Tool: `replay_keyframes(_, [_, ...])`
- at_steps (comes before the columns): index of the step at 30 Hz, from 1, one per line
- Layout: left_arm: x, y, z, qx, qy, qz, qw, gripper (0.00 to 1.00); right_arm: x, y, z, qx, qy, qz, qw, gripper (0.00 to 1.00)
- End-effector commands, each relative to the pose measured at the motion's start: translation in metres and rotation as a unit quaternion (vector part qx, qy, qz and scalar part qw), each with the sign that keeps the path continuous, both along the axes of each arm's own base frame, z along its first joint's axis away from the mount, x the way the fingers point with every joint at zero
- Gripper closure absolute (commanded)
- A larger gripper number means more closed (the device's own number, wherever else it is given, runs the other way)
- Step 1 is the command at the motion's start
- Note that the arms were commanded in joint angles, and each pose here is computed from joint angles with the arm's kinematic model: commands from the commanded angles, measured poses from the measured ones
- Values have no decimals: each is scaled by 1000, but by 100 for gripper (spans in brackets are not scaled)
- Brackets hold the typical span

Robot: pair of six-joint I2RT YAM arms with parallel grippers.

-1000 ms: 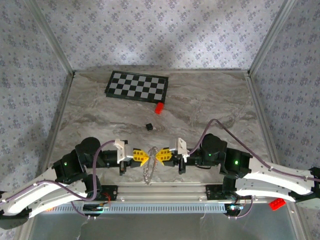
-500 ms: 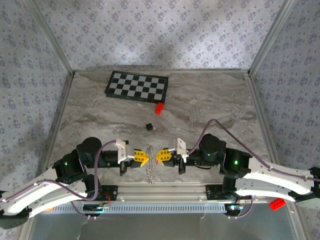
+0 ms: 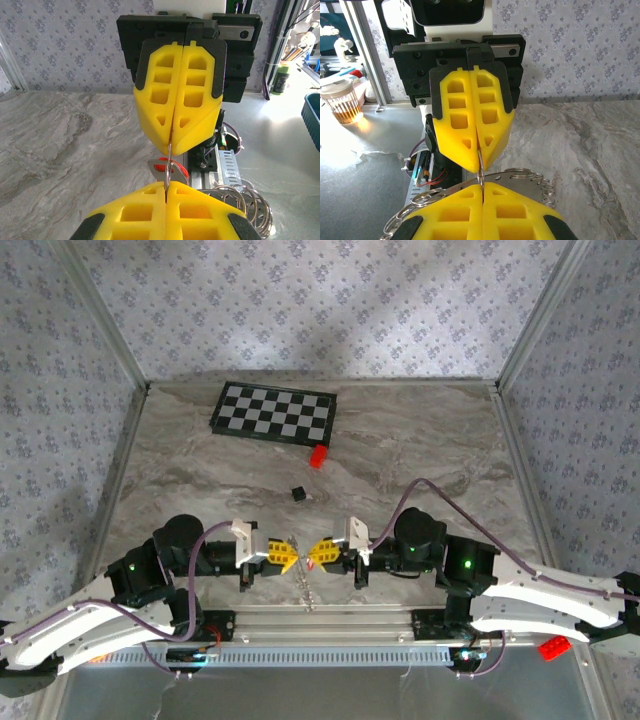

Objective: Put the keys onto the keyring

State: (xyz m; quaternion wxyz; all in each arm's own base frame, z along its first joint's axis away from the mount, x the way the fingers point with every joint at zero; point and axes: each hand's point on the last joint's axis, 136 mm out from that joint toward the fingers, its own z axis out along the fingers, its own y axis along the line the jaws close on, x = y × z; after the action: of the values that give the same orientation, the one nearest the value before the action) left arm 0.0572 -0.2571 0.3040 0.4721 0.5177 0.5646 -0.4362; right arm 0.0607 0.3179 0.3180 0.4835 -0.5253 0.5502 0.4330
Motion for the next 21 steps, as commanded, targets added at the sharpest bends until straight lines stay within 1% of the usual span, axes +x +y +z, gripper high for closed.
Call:
replay_keyframes(1, [-3,1,22,-28,-23,-4,999,100,-5,-1,13,14,-4,12,1000,100])
replay_keyframes(9, [-1,1,20,-25,-23,1,999,100,-6,-8,16,26,-2,8,1000,100])
replay_keyframes(21, [0,-2,17,-22,-23,-1,1000,100,-2,-5,9,23,3,5,1000,100])
